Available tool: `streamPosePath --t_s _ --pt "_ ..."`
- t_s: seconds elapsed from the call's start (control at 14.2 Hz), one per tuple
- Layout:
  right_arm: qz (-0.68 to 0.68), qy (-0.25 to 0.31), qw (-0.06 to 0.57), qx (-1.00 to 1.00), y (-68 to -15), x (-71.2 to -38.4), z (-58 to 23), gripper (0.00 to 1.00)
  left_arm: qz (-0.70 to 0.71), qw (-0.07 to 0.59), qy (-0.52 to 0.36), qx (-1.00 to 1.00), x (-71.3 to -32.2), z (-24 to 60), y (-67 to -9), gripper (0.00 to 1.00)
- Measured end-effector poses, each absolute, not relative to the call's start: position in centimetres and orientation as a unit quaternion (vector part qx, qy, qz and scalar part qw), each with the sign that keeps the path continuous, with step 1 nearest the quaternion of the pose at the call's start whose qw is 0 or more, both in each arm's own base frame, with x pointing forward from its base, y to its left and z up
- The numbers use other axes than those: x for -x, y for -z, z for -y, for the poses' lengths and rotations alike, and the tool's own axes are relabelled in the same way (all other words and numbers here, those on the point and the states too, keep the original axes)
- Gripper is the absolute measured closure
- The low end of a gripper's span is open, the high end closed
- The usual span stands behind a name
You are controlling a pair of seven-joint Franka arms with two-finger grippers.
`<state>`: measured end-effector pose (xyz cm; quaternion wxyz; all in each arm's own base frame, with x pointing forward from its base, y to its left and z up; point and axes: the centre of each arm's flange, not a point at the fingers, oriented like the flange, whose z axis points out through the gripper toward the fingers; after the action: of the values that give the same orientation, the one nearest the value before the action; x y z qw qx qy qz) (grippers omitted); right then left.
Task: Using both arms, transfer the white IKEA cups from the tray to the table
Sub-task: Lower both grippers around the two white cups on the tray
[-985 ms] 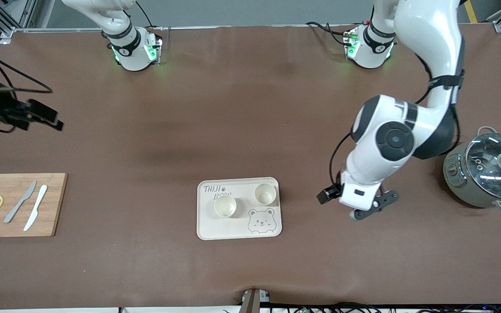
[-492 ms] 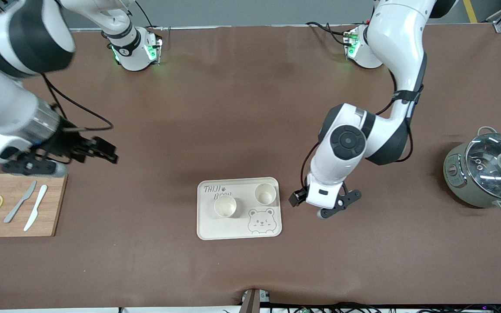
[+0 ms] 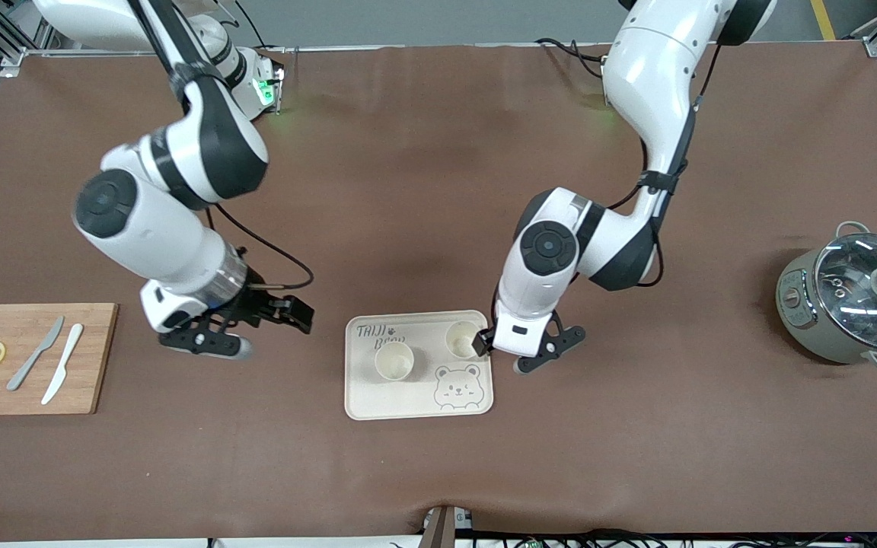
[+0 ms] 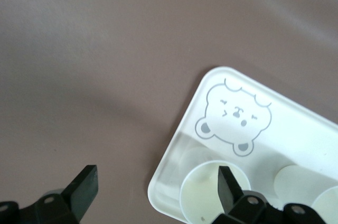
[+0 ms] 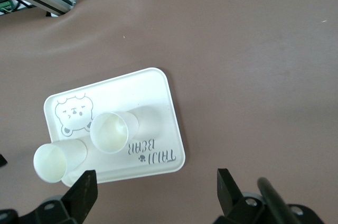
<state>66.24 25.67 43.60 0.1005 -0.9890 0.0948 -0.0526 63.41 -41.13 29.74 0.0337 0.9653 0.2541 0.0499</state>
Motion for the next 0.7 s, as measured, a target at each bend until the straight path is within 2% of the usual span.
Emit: streamPosePath --t_s 0.42,0.7 --pt "-0.09 0.069 0.104 0.988 -36.2 -68.6 -28.2 0.0 -0.261 0.031 -0.048 -0.964 -61.2 44.6 -25.8 0.0" --pt "-0.085 0.077 0.105 0.988 -32.6 -68.9 -30.5 0.0 -0.26 0.028 -0.049 -0.964 -60.8 45.2 -24.1 0.0"
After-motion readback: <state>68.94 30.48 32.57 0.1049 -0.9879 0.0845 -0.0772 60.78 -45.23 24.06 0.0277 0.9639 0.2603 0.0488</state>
